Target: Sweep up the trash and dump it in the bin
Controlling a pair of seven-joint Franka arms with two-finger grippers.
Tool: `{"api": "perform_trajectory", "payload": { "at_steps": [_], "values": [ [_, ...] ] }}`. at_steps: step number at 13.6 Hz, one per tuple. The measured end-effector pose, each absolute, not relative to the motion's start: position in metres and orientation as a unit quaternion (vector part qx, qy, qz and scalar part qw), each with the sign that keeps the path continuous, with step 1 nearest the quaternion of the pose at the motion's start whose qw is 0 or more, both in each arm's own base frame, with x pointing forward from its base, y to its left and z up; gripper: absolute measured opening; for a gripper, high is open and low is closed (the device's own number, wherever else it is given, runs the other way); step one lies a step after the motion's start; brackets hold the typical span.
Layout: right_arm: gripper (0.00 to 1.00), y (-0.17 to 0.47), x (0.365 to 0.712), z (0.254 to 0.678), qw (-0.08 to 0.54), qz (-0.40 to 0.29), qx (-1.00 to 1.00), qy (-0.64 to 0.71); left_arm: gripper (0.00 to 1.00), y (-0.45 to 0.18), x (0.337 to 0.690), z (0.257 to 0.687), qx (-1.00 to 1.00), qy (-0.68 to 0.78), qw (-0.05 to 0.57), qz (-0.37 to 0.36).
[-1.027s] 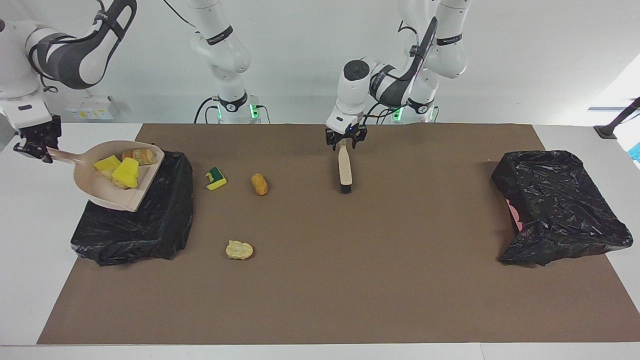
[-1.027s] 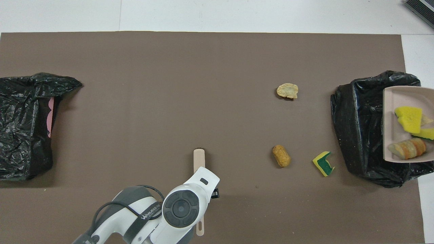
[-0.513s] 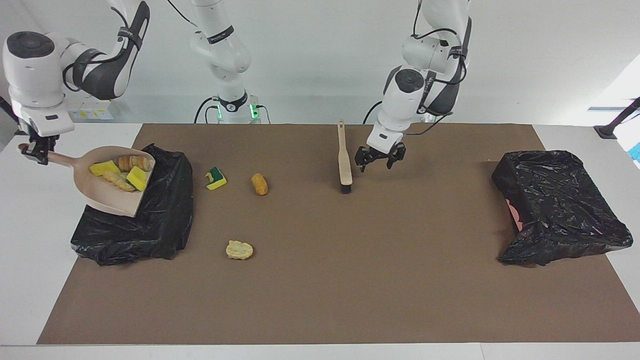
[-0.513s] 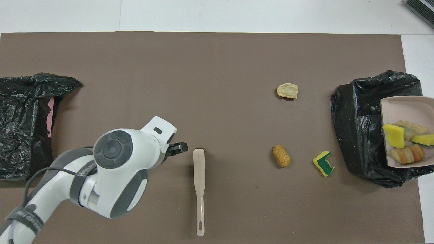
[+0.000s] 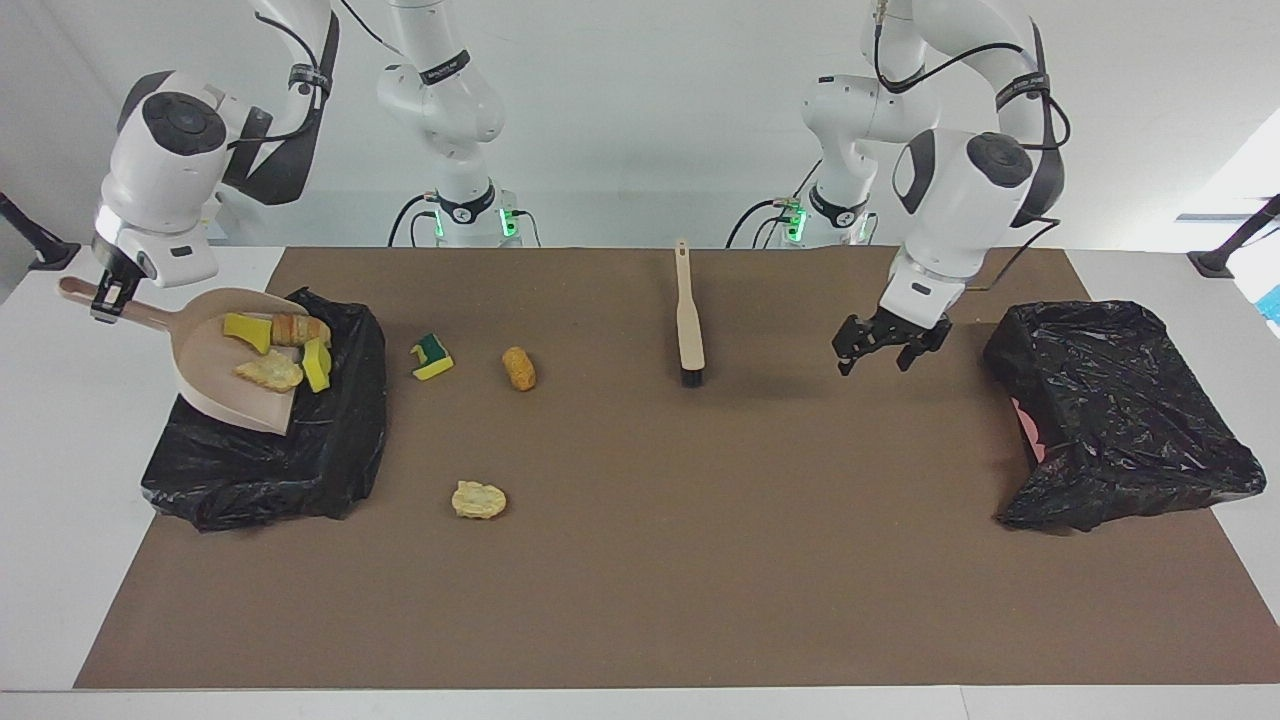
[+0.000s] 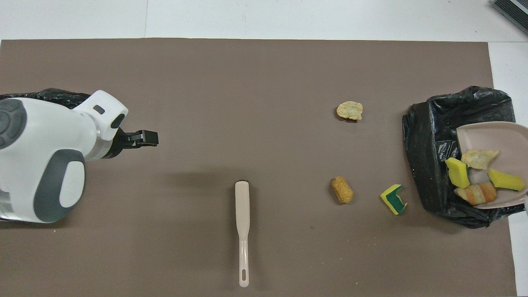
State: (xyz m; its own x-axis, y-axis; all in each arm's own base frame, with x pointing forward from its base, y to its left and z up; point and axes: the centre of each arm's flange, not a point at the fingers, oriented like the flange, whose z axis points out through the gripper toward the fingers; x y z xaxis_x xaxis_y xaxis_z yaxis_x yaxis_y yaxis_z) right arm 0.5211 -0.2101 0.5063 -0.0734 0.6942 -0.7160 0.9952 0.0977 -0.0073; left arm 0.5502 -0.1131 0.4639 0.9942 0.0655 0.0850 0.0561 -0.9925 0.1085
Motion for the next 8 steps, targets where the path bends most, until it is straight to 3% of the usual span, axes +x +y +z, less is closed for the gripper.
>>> {"api": "perform_trajectory", "payload": {
  "at_steps": [8],
  "values": [
    [0.32, -0.193, 0.520, 0.539, 0.322, -0.335, 0.597, 0.654, 1.00, -0.037, 0.565, 0.526, 0.998, -0.046, 0.028, 0.026]
  ]
}}
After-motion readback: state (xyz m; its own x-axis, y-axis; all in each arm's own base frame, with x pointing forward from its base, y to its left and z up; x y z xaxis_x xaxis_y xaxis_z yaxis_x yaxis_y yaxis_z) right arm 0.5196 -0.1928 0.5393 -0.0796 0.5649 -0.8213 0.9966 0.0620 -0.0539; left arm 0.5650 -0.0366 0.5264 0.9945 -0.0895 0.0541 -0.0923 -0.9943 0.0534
